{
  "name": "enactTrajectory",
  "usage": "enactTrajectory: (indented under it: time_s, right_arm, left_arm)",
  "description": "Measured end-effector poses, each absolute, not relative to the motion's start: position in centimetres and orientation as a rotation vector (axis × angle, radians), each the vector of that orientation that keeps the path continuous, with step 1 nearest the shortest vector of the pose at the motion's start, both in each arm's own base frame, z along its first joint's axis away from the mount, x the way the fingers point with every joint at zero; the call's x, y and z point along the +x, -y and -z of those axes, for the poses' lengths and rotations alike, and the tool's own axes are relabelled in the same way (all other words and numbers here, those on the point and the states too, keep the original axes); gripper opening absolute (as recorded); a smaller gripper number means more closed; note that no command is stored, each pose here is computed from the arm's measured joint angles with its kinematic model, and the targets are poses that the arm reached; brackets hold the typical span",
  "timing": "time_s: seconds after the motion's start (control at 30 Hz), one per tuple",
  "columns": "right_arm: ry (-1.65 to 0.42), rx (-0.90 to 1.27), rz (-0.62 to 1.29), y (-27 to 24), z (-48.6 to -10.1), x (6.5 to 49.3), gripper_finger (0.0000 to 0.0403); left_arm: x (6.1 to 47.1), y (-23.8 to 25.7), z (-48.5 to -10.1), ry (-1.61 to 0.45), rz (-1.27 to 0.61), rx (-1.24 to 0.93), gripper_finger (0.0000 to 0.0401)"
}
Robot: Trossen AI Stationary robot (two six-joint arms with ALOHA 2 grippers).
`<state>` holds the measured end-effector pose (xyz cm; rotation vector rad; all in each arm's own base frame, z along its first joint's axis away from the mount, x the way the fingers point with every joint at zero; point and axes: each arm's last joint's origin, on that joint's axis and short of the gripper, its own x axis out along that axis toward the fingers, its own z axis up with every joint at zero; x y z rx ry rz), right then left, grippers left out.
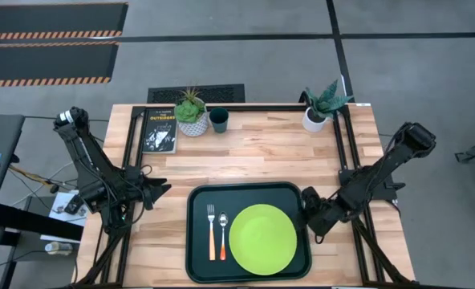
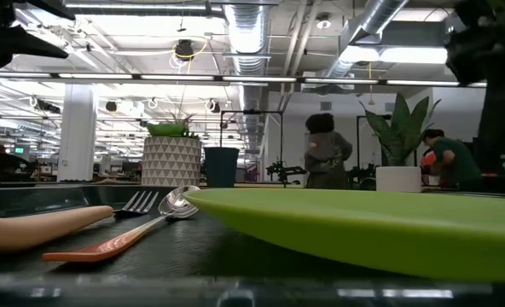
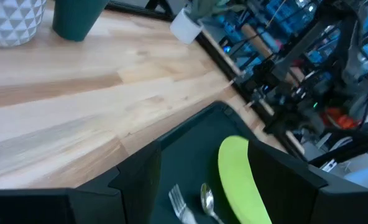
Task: Pick and place plate/cup/fork/spoon on tray
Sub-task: Put the dark green cup to the top right of the green plate on the black serving tray
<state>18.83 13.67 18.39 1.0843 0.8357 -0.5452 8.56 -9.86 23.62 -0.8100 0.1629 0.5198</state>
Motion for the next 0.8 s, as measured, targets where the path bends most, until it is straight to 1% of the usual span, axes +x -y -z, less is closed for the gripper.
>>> enactTrajectory:
  time_s: [0.13, 0.27, 0.47, 0.63, 0.73, 0.8]
  right_arm:
    - [-0.783, 1.066, 0.478, -12.7, -20.5, 19.3, 0.0073]
    - [-0.681, 1.005, 0.387, -11.8, -24.1, 20.9, 0.0073]
    - [-0.544, 0.803, 0.294, -9.9, -30.0, 24.4, 0.0073]
    - [-0.476, 0.637, 0.333, -7.0, -33.2, 27.3, 0.0073]
    - [-0.479, 0.573, 0.404, -4.6, -33.6, 29.1, 0.0078]
    - [-0.462, 0.576, 0.448, -3.0, -33.8, 30.6, 0.0092]
  left_arm:
    - [8.5, 9.9, -23.4, -0.238, -0.527, -0.826, 0.0229]
    - [8.5, 10.0, -23.3, -0.302, -0.53, -0.832, 0.0229]
    - [8.5, 10.0, -23.3, -0.31, -0.531, -0.832, 0.0229]
    - [8.4, 10.0, -23.2, -0.312, -0.534, -0.823, 0.0229]
    - [8.4, 9.9, -23.2, -0.316, -0.531, -0.806, 0.0229]
    - [8.4, 9.9, -23.2, -0.318, -0.528, -0.791, 0.0229]
